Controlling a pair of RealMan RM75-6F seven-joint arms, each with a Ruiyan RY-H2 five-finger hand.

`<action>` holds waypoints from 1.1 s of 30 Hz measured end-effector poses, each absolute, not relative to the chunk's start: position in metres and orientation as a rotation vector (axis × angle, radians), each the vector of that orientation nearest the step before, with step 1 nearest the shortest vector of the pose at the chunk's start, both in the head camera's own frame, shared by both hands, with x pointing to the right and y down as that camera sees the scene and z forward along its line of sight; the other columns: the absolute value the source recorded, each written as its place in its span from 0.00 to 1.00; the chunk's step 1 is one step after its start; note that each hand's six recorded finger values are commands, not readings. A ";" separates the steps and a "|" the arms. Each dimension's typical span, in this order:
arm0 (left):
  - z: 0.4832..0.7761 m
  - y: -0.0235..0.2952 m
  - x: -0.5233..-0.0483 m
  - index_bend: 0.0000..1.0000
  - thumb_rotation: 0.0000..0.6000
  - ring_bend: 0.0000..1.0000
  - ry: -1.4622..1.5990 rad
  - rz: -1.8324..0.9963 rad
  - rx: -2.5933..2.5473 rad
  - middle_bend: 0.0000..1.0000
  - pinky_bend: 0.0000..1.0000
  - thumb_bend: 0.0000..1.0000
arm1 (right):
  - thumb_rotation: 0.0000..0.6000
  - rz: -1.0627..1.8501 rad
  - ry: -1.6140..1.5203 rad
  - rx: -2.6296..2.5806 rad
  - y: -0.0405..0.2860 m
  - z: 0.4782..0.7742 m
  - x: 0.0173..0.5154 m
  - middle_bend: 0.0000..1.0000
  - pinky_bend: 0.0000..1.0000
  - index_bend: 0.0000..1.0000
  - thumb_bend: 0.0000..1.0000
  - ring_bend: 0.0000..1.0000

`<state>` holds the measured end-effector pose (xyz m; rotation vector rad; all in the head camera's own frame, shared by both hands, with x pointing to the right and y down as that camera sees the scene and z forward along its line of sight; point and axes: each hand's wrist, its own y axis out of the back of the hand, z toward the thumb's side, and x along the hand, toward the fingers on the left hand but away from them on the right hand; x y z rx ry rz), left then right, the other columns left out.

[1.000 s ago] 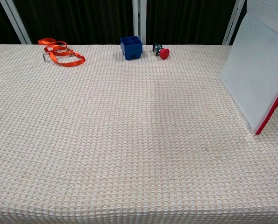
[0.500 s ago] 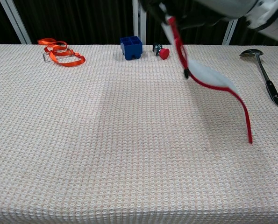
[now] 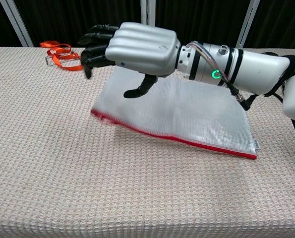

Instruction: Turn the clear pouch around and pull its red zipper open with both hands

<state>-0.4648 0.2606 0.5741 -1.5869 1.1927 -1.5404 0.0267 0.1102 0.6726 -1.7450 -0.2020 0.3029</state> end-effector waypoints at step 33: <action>0.585 0.270 -0.481 0.26 1.00 0.15 1.236 -1.536 -1.612 0.19 0.16 0.02 | 1.00 0.705 0.053 -1.936 0.170 0.705 -0.019 0.00 0.00 0.01 0.03 0.00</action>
